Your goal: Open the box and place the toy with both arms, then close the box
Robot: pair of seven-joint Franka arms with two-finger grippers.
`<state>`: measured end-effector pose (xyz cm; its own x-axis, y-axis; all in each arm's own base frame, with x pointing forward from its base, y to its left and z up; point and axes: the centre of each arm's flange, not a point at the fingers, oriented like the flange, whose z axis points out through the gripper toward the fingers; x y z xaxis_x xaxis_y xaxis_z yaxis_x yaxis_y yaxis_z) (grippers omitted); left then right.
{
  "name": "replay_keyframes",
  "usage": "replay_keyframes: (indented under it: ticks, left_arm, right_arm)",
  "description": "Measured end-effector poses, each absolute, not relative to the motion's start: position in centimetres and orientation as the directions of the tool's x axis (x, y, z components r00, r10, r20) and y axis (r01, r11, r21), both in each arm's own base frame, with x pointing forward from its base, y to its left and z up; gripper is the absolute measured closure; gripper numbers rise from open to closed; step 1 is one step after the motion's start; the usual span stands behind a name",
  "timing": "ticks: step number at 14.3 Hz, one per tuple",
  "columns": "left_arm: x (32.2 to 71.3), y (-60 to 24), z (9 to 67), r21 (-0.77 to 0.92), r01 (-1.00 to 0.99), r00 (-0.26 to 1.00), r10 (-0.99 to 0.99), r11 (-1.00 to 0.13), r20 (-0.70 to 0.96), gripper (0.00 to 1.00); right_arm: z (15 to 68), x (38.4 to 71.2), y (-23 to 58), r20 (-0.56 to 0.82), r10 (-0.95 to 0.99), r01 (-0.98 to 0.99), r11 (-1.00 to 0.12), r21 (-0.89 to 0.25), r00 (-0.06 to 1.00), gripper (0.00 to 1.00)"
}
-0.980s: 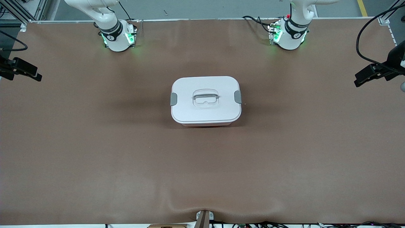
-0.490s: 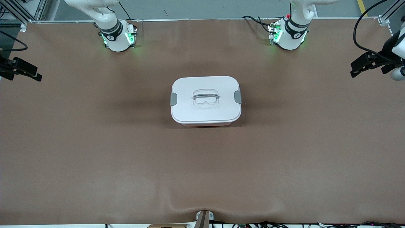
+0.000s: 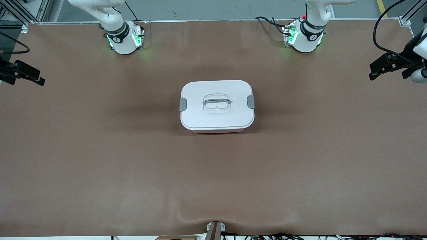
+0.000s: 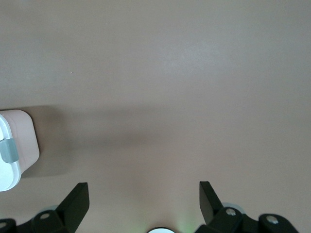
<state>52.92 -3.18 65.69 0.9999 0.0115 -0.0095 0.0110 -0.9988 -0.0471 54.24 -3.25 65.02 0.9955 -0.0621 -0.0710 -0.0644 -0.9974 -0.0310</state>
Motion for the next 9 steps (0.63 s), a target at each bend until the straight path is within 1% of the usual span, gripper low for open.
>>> replay_keyframes:
  ticks: [9]
  left_arm:
    - [52.92,-3.12,65.65,-0.047,-0.022,1.0,-0.021,-0.999,-0.012,0.0]
  right_arm:
    - [65.02,54.26,-2.79,-0.071,-0.054,-0.056,-0.998,-0.031,0.996,0.0]
